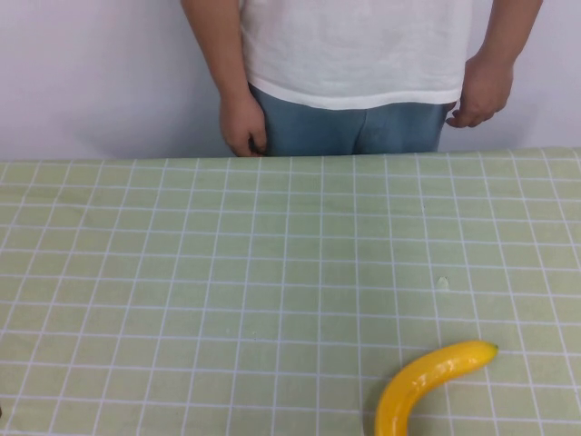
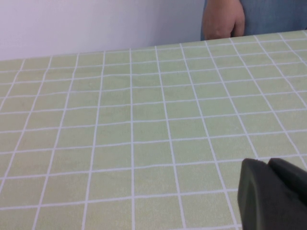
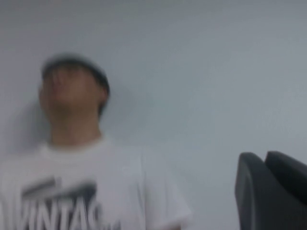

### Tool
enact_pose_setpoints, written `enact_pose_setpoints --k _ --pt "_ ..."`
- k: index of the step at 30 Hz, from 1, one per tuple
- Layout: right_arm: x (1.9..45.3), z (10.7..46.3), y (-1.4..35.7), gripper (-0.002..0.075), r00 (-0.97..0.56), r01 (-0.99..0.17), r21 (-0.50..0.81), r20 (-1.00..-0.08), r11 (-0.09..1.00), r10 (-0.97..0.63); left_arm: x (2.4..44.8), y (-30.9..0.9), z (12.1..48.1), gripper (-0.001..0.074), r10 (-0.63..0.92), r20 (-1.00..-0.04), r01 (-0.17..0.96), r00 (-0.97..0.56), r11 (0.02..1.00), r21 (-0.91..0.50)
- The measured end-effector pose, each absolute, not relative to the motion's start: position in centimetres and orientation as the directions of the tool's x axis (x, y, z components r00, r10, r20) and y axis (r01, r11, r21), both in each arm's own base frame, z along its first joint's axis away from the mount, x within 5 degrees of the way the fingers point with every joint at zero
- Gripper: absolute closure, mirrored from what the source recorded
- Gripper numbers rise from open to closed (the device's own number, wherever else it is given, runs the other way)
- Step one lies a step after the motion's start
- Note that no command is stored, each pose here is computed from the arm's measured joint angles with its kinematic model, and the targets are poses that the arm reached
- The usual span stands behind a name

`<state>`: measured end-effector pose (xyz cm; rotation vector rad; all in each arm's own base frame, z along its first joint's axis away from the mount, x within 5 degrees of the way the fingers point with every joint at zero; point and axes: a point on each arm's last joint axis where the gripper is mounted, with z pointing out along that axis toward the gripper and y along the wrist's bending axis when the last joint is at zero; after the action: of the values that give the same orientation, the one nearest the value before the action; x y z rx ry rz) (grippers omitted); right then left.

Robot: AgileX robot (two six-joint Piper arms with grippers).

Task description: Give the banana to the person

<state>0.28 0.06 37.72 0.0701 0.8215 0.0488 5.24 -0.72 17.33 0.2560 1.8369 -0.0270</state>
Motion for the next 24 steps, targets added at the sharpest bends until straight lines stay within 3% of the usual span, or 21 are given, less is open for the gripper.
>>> enact_pose_setpoints --k 5,9,13,16,20,24 --pt "4.5 41.0 -0.4 0.0733 0.291 0.043 0.118 -0.952 0.992 0.101 5.2 -0.7 17.3 0.0739 0.161 -0.953 0.189 -0.256 0.975 0.114" --pt "9.6 40.3 -0.8 0.0734 -0.081 0.094 0.117 -0.989 0.989 0.124 5.2 -0.7 17.3 0.0739 0.161 -0.953 0.189 -0.256 0.975 0.114" --pt "13.7 37.8 -0.9 0.0733 -0.344 0.097 0.062 -0.935 0.993 0.091 5.2 -0.7 17.3 0.0739 0.161 -0.953 0.189 -0.256 0.975 0.114" --pt "15.8 36.2 -0.2 0.0734 -0.460 0.022 0.008 -0.888 1.000 0.017 5.2 -0.7 17.3 0.0739 0.161 -0.953 0.189 -0.256 0.975 0.114" --pt "17.8 33.7 2.8 0.0734 -0.596 -0.226 -0.107 -0.771 0.968 -0.224 5.2 -0.7 17.3 0.0739 0.161 -0.953 0.189 -0.256 0.975 0.114" --pt "18.7 30.9 6.0 0.0733 -0.631 -0.484 -0.177 -0.607 0.857 -0.482 5.2 -0.7 17.3 0.0739 0.161 -0.953 0.189 -0.256 0.975 0.114"
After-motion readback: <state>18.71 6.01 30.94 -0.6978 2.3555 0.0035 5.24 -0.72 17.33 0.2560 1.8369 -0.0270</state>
